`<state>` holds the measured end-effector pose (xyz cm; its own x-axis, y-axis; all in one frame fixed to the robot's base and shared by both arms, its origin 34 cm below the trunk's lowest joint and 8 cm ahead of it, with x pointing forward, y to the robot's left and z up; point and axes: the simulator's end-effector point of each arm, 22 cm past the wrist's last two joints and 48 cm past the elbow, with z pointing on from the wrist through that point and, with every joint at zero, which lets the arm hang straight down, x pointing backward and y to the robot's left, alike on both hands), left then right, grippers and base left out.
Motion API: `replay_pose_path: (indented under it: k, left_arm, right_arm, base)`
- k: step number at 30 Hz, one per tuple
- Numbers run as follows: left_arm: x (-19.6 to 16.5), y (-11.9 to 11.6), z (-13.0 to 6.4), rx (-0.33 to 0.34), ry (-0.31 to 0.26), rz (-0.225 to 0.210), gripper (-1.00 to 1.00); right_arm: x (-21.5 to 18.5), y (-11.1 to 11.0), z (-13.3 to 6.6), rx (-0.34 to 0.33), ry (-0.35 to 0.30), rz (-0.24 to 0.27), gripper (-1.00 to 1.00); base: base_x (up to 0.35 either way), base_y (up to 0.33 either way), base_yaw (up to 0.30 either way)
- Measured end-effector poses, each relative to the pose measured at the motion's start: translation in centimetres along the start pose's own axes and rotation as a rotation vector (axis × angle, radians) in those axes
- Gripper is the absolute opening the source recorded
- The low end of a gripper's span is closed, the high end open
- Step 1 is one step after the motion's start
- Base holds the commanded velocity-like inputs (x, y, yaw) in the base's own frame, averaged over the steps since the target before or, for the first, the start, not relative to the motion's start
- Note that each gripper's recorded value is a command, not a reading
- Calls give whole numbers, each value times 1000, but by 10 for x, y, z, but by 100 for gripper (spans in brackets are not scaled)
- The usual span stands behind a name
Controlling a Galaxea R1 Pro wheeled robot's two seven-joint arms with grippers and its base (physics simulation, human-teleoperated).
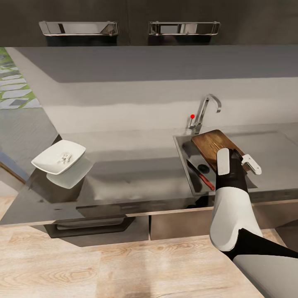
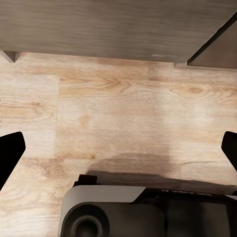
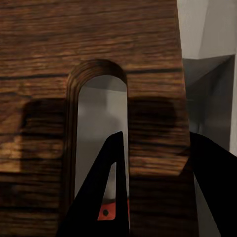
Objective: In the kitchen, take the Vidalia onion out of the sink, dice it on the chopping board with the paring knife, put the diced onion into the bowl on the countertop, then place both the paring knife and the chopping board into the sink.
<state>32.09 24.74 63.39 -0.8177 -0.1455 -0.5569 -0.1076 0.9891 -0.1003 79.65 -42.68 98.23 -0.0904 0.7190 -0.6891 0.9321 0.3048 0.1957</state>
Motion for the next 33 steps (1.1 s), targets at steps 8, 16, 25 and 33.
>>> replay_pose_path:
  k: [8,16,25,33]
  left_arm:
    - [14,10,-5,-11,33,8,100]
    - [14,10,-5,-12,34,8,100]
    - [15,10,-6,-12,36,8,100]
    - [16,9,-6,-11,37,7,100]
  right_arm:
    - [0,0,0,1,1,0,-100]
    - [9,0,2,3,16,-17,-100]
    - [36,1,9,0,62,-65,-100]
    - [42,8,11,-35,72,-75,-100]
  base:
    - [0,0,0]
    - [0,0,0]
    - [0,0,12]
    - [0,-58,176]
